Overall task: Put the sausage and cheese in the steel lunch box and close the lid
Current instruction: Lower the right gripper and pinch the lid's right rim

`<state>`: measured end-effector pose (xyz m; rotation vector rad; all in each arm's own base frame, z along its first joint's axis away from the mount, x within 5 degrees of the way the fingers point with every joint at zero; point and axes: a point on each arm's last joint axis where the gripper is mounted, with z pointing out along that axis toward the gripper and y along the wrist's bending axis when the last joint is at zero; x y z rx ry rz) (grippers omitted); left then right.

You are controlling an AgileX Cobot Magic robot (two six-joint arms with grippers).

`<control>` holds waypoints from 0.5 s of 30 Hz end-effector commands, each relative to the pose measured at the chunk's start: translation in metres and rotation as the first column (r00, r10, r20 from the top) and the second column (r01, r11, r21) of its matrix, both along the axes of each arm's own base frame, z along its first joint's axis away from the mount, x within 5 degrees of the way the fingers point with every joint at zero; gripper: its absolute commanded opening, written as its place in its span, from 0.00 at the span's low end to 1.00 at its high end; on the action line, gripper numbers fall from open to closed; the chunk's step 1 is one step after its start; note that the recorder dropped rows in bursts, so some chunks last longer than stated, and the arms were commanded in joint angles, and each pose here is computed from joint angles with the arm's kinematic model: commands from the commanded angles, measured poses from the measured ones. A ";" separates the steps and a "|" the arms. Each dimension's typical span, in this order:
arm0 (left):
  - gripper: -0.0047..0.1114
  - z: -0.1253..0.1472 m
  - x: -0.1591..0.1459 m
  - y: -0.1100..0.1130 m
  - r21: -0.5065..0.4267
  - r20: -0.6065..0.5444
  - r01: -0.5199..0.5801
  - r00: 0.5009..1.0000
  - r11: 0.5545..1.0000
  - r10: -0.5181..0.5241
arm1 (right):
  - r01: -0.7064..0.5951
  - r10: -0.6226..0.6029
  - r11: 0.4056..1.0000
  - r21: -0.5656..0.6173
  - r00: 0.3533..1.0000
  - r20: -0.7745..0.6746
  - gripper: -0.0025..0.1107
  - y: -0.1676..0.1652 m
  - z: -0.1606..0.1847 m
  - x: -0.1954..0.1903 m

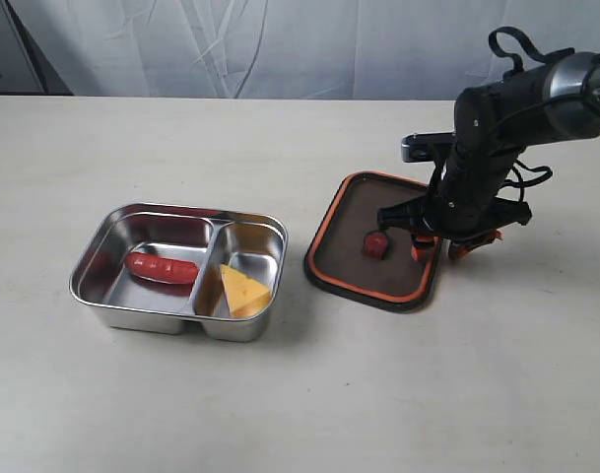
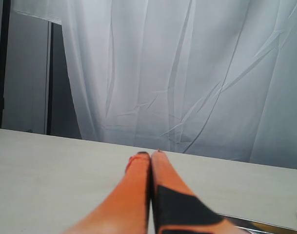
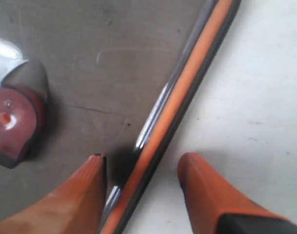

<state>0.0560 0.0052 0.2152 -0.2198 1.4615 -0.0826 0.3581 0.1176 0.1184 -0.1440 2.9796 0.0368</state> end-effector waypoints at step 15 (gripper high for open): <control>0.04 -0.001 0.000 0.000 0.025 -0.001 0.001 1.000 1.000 -0.001 | 0.012 -0.013 0.999 -0.030 0.999 -0.053 0.27 -0.004 -0.023 0.001</control>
